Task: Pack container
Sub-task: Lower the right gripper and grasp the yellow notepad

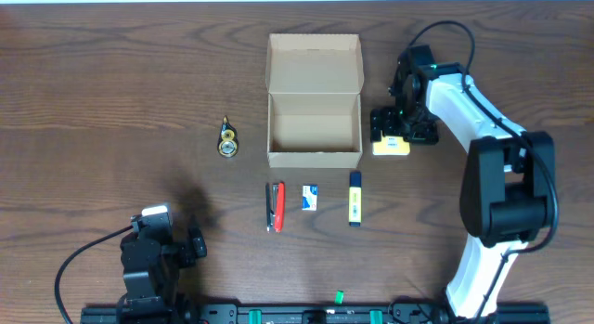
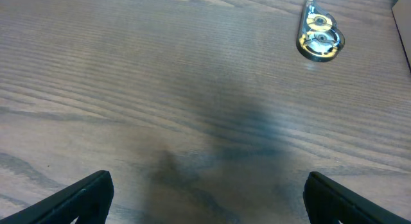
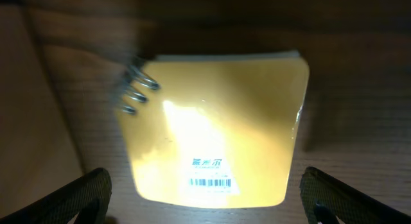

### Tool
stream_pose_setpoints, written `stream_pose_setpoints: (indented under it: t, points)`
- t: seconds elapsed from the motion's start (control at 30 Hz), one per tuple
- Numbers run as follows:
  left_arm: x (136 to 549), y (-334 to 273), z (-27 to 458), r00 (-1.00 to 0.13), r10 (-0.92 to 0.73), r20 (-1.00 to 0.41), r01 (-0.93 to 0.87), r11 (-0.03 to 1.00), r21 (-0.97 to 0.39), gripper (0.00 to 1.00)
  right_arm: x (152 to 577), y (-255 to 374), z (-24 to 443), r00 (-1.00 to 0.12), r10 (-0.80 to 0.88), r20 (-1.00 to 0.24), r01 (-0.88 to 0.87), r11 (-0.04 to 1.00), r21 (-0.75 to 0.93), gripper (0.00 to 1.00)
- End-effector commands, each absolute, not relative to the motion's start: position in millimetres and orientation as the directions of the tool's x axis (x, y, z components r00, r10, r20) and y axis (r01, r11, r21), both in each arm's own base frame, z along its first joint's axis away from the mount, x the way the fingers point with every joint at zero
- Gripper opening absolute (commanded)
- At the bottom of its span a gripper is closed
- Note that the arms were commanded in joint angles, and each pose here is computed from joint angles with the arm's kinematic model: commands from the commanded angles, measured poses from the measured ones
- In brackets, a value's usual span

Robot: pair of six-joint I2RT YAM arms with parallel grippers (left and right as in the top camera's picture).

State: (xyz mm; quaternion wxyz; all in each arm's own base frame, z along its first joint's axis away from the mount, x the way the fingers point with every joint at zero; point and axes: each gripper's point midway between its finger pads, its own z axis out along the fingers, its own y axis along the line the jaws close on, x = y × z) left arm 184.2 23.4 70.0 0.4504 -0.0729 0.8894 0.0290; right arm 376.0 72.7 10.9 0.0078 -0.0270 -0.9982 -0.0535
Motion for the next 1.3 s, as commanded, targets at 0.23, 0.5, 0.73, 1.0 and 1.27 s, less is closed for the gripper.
stream_pose_setpoints:
  t: [0.23, 0.5, 0.73, 1.0, 1.27]
  points:
    - [182.4, 24.5, 62.8, -0.597, -0.106, -0.795, -0.163, 0.987, -0.009, 0.95, 376.7, 72.3, 3.1, -0.999, 0.037, 0.034, 0.040, 0.995, 0.097, 0.94]
    - [182.4, 24.5, 62.8, -0.597, -0.106, -0.795, -0.163, 0.987, -0.009, 0.95, 375.9, 72.4, -8.1, -0.998, 0.032, 0.052, 0.037, 0.995, 0.093, 0.91]
    - [182.4, 24.5, 62.8, -0.597, -0.106, -0.795, -0.163, 0.987, -0.009, 0.95, 377.9, 72.7, -8.3, -0.999, 0.032, 0.044, 0.036, 0.995, 0.095, 0.84]
    - [182.4, 24.5, 62.8, -0.597, -0.106, -0.795, -0.163, 0.987, -0.009, 0.96, 377.4, 72.5, -8.6, -0.998, 0.032, 0.047, 0.036, 0.995, 0.094, 0.80]
    - [182.4, 24.5, 62.8, -0.597, -0.106, -0.795, -0.163, 0.987, -0.009, 0.95, 375.0, 70.4, -7.6, -0.999, 0.002, 0.053, 0.007, 0.996, 0.083, 0.77]
